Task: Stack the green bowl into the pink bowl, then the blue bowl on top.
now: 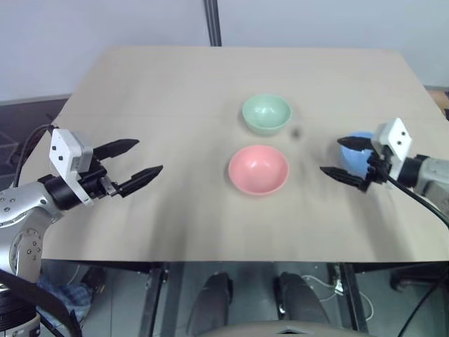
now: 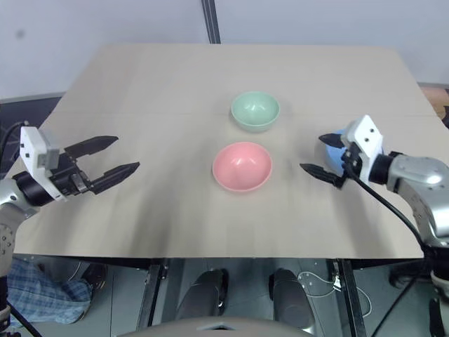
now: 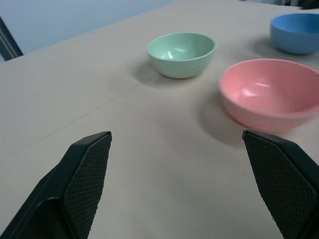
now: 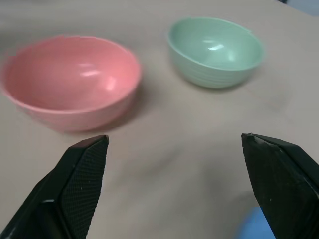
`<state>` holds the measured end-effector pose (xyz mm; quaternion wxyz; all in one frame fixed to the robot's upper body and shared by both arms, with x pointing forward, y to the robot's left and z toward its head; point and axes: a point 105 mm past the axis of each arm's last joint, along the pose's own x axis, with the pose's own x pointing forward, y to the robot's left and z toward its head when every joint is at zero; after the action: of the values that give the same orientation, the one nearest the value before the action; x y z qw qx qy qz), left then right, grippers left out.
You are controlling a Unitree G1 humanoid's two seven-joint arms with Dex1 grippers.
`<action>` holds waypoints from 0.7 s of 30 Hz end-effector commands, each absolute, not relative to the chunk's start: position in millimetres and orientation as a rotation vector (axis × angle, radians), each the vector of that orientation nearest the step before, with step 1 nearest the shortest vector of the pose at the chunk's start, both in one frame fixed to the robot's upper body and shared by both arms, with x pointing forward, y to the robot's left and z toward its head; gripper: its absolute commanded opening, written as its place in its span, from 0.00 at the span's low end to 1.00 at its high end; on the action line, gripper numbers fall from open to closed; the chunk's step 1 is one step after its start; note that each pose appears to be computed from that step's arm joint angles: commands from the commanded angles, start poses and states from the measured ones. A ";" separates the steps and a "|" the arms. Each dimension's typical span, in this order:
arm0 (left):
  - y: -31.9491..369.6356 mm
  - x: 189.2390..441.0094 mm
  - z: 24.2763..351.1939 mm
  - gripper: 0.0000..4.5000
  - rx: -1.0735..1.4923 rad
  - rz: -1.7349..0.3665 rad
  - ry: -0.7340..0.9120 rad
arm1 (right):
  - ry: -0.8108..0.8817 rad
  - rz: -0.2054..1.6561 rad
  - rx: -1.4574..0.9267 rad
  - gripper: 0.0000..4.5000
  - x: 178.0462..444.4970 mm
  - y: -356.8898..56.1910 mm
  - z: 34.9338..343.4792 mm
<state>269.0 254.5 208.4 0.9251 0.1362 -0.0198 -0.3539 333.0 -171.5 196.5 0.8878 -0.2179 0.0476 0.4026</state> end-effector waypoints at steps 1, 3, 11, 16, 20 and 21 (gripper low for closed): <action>250.6 268.2 228.4 0.99 0.307 -0.733 -0.144 | 0.079 0.796 -0.592 1.00 358.5 -150.3 208.5; 250.7 270.0 231.8 0.99 0.307 -0.728 -0.163 | 0.052 0.812 -0.626 1.00 367.4 -135.4 212.7; 253.9 268.0 233.3 0.99 0.315 -0.719 -0.174 | 0.060 0.890 -0.838 1.00 397.0 -86.9 208.9; 249.3 265.5 234.7 0.99 0.317 -0.732 -0.194 | 0.077 0.903 -0.921 1.00 413.5 -57.7 207.4; 245.9 264.0 234.0 0.99 0.316 -0.742 -0.198 | 0.102 0.905 -0.987 1.00 422.7 -43.9 203.1; 245.8 264.1 234.0 0.99 0.315 -0.742 -0.198 | 0.106 0.900 -0.997 1.00 424.8 -42.5 202.6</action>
<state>269.3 250.0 221.0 0.9215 0.1394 -0.0680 -0.3562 421.4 -46.0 187.9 0.7854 -0.4424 0.0714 0.4271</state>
